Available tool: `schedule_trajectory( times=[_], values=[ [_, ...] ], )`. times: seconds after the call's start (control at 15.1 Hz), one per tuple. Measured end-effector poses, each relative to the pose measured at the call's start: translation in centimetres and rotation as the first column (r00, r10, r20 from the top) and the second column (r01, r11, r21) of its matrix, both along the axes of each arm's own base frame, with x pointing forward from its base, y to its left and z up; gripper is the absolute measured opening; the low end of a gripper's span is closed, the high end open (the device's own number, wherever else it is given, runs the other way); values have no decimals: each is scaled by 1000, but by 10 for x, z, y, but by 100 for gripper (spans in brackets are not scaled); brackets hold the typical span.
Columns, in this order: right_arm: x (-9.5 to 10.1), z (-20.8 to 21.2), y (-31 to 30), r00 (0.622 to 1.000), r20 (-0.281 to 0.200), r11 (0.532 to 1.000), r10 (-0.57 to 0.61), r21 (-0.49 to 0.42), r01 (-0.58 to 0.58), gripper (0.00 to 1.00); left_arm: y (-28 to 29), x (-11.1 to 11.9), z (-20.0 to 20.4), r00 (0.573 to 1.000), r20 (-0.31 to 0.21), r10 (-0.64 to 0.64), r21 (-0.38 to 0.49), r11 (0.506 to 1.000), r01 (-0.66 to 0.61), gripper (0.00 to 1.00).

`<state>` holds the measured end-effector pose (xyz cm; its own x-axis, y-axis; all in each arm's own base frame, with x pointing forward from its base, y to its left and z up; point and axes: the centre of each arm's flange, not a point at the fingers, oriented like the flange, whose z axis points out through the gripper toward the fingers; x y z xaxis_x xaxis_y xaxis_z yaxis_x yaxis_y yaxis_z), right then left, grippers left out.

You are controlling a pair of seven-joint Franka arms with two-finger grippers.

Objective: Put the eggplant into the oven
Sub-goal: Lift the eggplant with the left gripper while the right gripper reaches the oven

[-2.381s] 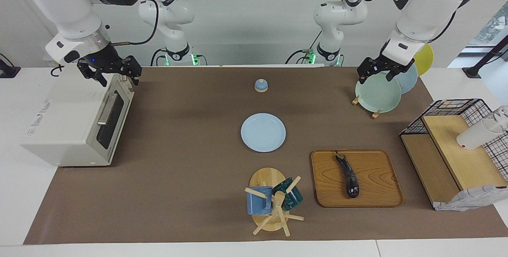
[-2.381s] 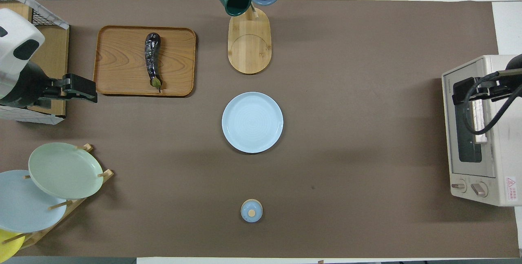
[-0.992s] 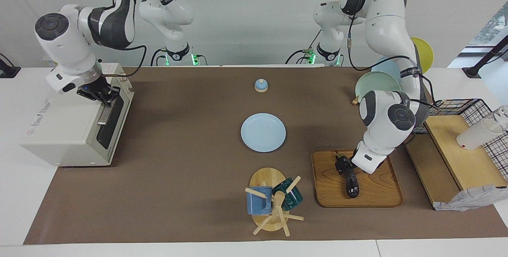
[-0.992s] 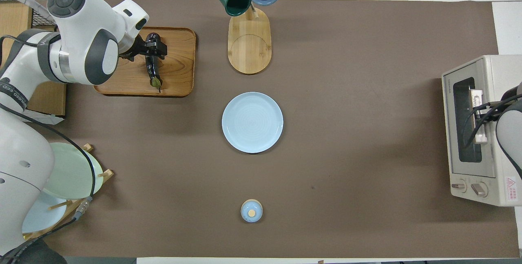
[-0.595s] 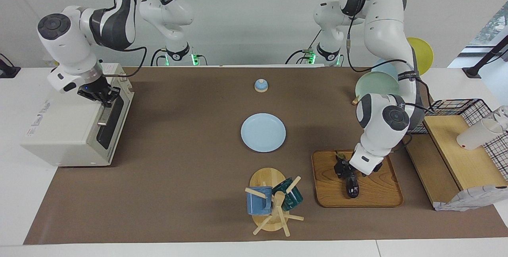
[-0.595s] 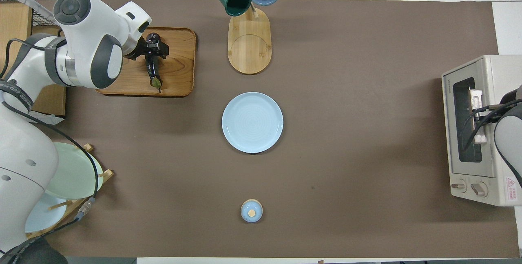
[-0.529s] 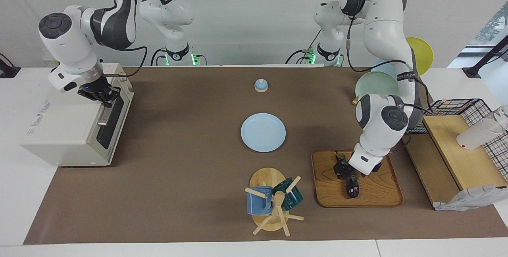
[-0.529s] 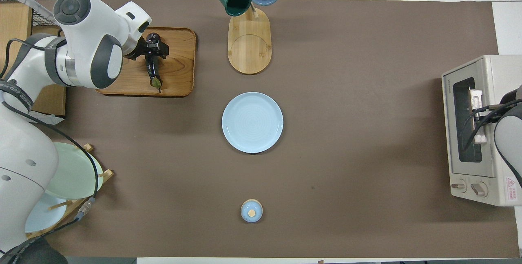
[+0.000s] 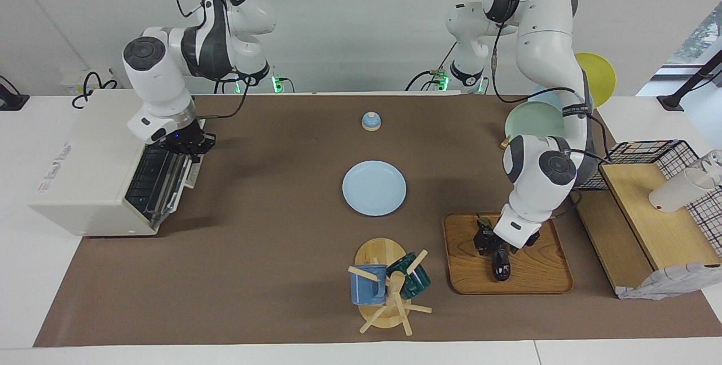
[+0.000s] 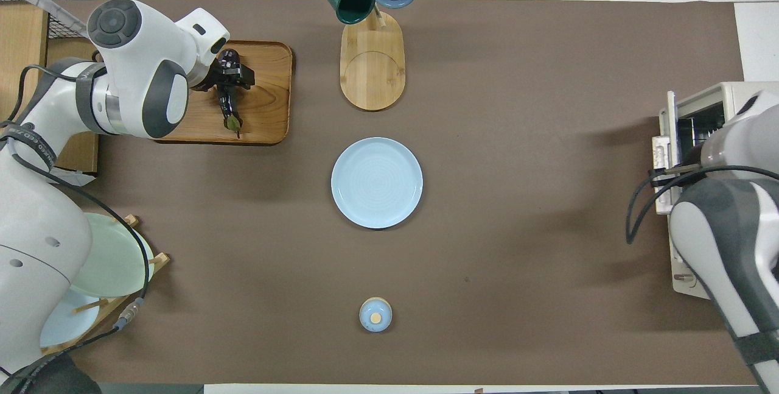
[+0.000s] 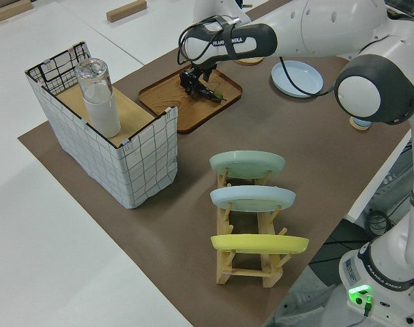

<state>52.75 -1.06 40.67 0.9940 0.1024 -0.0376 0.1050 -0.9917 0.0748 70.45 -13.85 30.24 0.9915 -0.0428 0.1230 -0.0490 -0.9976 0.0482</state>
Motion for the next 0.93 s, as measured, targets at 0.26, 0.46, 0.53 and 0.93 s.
schedule_trajectory(
  times=[0.26, 0.46, 0.53, 0.93],
  values=[
    [2, -39, 15, 999, 34, 999, 13, 32, -14, 1, 1, -1, -3, 1000, -2, 0, 1, 1000, 0, 72],
    [2, -62, 21, 999, 38, 999, 20, 39, -22, 1, 1, -1, 2, 1000, -6, -1, 3, 1000, 1, 39],
    [3, -70, 22, 999, 38, 999, 21, 41, -23, 1, 0, -1, 4, 1000, -12, -3, 4, 1000, 3, 32],
    [10, -110, 21, 998, 40, 996, -43, 74, 40, 1, -5, -5, 42, 998, -58, 8, -12, 1000, -8, 31]
  ],
)
